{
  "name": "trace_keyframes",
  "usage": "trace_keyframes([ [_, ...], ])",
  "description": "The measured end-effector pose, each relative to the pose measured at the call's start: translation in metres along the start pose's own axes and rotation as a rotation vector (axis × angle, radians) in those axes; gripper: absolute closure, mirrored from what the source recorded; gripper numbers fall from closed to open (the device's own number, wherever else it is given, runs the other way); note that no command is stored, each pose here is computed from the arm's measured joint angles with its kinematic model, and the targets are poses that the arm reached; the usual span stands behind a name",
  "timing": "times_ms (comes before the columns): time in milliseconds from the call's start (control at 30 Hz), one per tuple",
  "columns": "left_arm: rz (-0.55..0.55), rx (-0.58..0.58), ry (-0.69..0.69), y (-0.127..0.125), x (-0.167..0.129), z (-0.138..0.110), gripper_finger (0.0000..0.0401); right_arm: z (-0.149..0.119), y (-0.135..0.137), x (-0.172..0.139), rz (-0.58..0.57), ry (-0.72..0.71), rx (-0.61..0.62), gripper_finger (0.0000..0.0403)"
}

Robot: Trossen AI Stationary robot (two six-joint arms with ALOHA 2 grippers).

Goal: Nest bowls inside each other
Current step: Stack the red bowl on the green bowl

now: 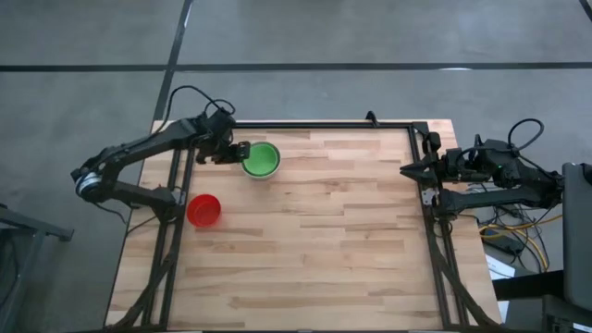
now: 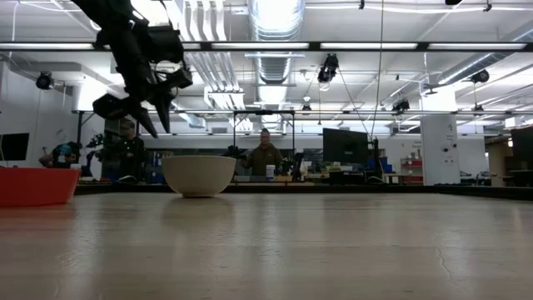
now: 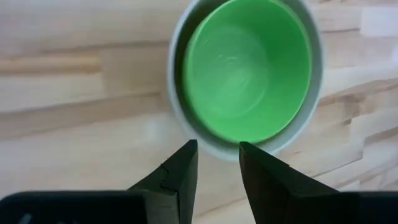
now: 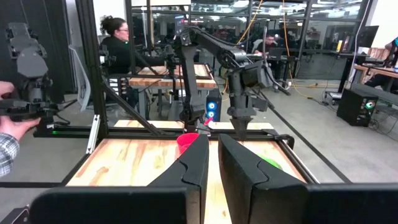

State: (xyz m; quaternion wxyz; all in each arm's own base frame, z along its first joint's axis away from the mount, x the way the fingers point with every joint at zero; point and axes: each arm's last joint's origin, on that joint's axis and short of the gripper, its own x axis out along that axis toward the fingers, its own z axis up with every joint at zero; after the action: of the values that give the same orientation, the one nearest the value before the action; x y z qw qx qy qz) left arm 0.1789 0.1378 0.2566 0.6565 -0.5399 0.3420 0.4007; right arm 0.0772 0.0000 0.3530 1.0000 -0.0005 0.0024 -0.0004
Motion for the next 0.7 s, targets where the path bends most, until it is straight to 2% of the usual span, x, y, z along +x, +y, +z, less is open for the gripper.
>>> trace_keyframes([
  [233,0.060,0.008,0.041,0.008,-0.013,-0.014,0.0279,0.000,0.000,0.000,0.000,0.000,0.000,0.0369],
  [533,0.093,0.166,0.108,0.012,-0.027,-0.035,0.0279,0.000,0.000,0.000,0.000,0.000,0.000,0.0369],
  [700,0.114,0.148,0.122,0.016,-0.032,-0.042,0.0279,0.000,0.000,0.000,0.000,0.000,0.000,0.0369],
])
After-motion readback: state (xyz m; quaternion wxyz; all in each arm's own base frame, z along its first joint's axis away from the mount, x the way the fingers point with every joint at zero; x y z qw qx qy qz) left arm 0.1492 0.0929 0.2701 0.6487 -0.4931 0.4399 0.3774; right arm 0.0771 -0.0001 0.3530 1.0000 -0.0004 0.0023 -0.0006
